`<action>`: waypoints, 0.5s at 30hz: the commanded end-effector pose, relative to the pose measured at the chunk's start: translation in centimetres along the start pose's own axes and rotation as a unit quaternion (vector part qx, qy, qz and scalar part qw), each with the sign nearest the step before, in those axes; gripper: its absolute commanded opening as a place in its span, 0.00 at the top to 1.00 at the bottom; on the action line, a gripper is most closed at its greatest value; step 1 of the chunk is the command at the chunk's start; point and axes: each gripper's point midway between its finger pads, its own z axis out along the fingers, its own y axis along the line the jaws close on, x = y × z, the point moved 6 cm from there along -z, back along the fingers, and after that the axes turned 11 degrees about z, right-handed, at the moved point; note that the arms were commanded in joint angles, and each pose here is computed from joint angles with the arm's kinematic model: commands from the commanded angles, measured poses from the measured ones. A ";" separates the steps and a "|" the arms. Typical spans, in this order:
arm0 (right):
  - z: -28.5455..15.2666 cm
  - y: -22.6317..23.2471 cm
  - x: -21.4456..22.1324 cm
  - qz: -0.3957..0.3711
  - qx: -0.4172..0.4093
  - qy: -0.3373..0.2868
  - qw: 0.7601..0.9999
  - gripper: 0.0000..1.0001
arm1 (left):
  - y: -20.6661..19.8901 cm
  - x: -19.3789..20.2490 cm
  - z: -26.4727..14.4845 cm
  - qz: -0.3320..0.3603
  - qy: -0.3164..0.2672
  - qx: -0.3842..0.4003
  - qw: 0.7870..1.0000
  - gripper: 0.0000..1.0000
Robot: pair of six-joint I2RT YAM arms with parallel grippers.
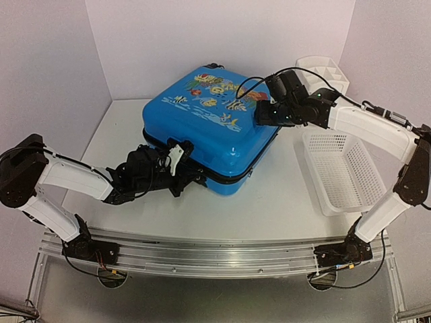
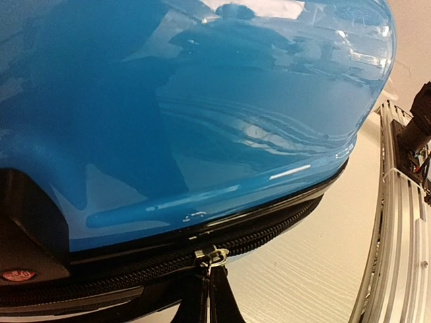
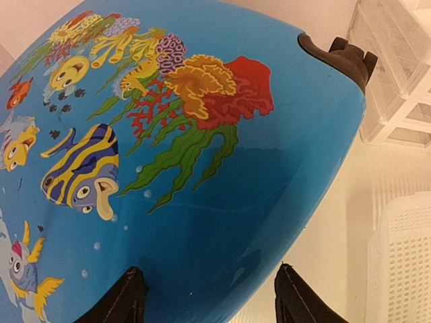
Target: Open, take out, and arrange the luggage
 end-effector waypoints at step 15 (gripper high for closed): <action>-2.9 4.3 1.5 -0.069 -0.188 0.047 0.979 0.37 | 5.5 -1.7 -4.7 0.116 0.009 -0.138 0.984 1.00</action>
